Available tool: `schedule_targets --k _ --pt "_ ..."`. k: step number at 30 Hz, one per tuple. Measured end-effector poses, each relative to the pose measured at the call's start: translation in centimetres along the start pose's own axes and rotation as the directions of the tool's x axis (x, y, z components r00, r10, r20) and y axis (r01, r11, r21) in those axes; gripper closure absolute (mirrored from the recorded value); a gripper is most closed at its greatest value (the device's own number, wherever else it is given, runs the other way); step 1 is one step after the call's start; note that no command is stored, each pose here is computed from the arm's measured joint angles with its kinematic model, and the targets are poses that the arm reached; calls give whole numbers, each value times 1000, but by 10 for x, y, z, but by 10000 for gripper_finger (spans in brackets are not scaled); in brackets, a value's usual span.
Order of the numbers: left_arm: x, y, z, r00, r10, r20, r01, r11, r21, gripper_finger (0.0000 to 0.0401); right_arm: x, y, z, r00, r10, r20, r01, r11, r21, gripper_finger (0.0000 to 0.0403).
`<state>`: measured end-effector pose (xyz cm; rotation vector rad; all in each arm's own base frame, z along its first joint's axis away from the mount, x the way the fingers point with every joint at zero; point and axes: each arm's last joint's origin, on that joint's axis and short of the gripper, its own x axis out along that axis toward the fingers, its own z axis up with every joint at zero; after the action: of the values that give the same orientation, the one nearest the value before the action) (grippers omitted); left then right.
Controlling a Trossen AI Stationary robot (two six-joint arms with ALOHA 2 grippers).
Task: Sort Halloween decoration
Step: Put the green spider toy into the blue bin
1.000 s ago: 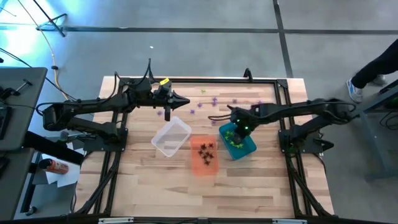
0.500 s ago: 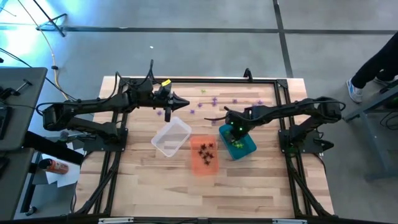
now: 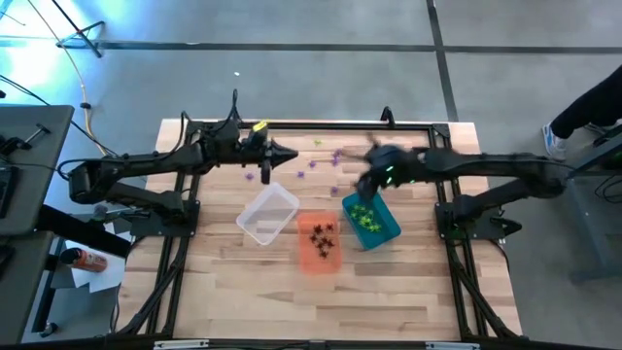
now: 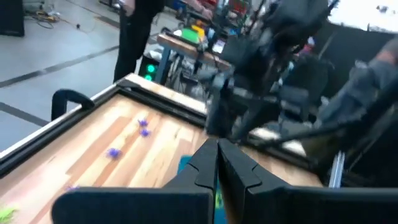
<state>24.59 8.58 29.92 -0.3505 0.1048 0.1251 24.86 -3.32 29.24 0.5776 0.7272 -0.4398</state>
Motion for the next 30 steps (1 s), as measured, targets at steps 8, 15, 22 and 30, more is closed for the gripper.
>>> schedule_targets --k 8,15,22,30 --pt "59 50 17 902 265 -340 -297 954 -46 401 -54 -25 16 952 -165 257 148 985 85 205" --pt "110 138 0 787 349 -508 -432 900 -51 382 -46 -38 18 949 -241 205 220 968 120 206" --pt "135 194 -38 721 343 -602 -495 863 -100 334 -25 -37 19 969 -214 123 202 974 97 206" --pt "142 215 -55 688 345 -639 -493 868 -62 332 -4 -35 21 972 -217 88 205 971 126 208"
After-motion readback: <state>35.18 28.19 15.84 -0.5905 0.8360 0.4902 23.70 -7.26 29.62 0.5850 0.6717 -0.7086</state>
